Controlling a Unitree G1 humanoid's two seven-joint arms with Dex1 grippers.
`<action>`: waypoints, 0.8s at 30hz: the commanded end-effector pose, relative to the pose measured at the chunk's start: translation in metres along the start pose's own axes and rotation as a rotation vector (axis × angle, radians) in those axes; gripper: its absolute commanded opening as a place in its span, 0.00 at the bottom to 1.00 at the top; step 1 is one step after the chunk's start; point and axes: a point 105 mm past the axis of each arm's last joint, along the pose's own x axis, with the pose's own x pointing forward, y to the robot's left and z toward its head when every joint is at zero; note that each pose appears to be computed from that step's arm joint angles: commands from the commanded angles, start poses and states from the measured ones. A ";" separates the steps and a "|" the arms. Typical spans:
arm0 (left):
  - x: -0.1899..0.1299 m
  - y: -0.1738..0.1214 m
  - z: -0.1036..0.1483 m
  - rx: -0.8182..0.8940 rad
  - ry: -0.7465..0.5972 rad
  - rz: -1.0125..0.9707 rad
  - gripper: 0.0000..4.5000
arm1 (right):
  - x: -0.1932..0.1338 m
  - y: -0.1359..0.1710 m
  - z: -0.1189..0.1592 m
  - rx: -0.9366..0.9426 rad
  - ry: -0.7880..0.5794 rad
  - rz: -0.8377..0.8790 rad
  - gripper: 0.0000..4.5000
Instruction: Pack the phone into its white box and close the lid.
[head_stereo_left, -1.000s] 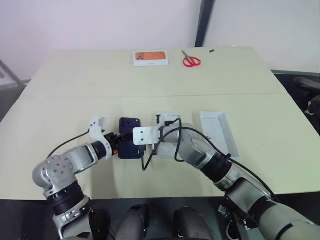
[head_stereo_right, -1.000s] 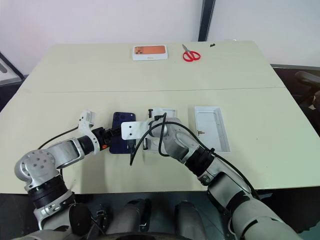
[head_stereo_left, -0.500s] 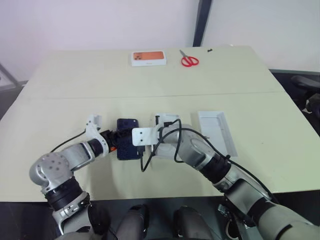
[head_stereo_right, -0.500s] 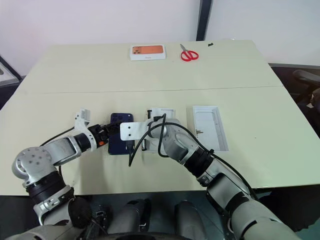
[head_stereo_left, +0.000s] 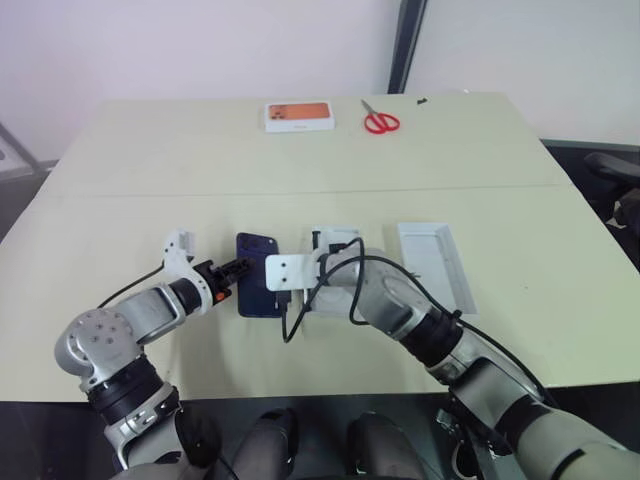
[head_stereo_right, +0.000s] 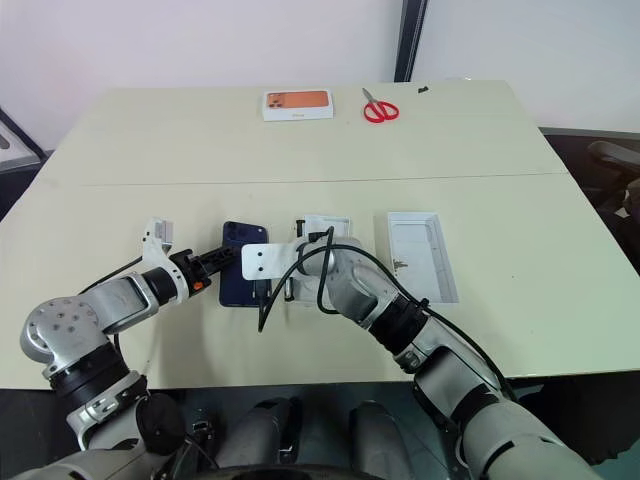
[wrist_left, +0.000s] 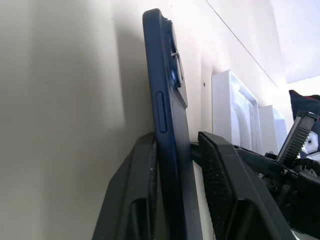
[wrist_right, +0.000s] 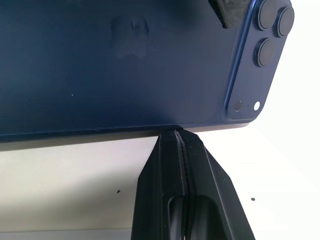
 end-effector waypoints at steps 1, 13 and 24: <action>-0.003 -0.007 0.005 0.001 -0.026 -0.037 0.29 | -0.014 -0.014 0.010 0.021 -0.055 -0.046 0.00; -0.004 -0.010 0.012 -0.061 -0.077 -0.076 0.00 | -0.099 -0.018 -0.011 0.265 -0.260 0.004 0.00; 0.001 -0.039 0.032 -0.095 -0.135 -0.196 0.00 | -0.113 0.035 -0.035 0.357 -0.235 0.147 0.74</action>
